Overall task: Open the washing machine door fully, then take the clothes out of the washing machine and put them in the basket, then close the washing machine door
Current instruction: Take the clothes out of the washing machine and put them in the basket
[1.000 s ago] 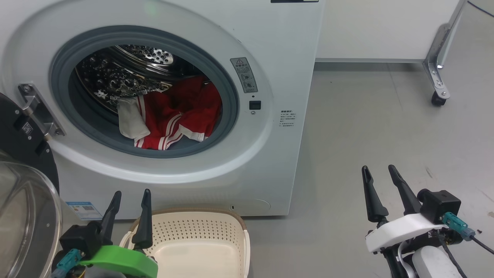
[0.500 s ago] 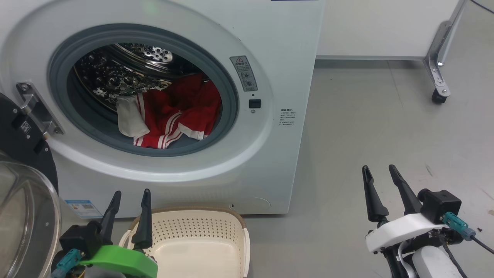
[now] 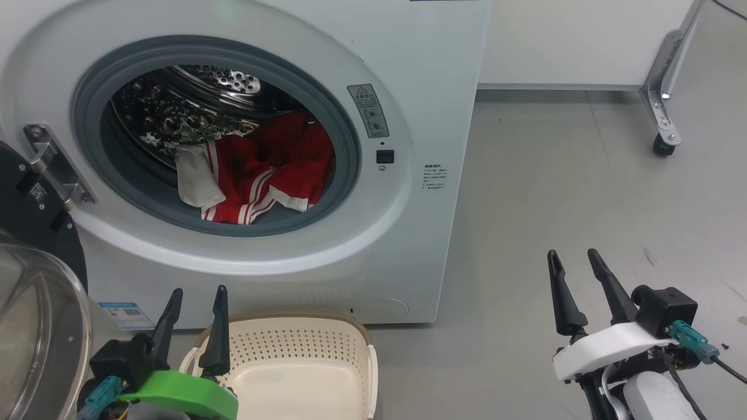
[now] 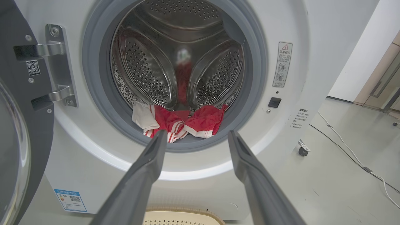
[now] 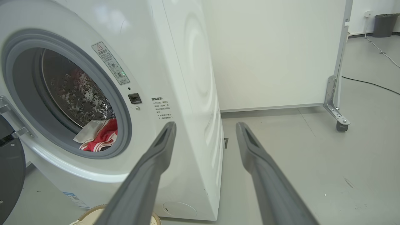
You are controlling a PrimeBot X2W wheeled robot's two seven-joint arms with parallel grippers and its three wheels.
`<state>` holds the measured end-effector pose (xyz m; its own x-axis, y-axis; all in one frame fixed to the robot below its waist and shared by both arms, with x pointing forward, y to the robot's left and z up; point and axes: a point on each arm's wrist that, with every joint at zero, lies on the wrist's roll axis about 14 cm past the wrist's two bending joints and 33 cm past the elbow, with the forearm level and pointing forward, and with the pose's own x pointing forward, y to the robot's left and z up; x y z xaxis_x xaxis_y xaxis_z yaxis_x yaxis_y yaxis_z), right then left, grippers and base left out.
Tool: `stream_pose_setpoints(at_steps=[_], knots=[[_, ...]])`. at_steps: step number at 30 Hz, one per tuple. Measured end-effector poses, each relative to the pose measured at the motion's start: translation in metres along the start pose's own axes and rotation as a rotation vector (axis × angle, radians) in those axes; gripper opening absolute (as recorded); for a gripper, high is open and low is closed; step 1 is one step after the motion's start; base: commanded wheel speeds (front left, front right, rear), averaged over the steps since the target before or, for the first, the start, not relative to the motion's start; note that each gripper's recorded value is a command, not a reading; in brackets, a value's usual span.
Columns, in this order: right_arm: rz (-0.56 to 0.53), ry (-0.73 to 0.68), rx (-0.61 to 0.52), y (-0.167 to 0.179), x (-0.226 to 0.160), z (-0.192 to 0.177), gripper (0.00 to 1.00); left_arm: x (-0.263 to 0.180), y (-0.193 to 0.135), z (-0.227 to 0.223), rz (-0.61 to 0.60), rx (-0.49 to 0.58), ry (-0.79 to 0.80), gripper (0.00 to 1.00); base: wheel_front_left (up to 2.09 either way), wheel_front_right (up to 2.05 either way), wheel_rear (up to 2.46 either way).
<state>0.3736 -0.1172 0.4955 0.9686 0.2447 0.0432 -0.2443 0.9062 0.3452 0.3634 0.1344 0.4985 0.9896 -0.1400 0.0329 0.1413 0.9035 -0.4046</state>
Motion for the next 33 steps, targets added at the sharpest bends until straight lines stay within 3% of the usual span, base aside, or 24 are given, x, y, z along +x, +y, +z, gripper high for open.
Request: stream_pose_setpoints(at_steps=[16,33], knots=[[-0.010,0.013,0.005,-0.004,0.000,-0.005,1.00,0.004,0.002,-0.005,0.003,0.018,0.017,1.00,0.00,0.00,0.00],[-0.080,0.071,0.027,-0.029,0.005,-0.026,1.00,0.037,0.028,-0.027,0.066,0.139,0.116,1.00,0.00,0.00,0.00]])
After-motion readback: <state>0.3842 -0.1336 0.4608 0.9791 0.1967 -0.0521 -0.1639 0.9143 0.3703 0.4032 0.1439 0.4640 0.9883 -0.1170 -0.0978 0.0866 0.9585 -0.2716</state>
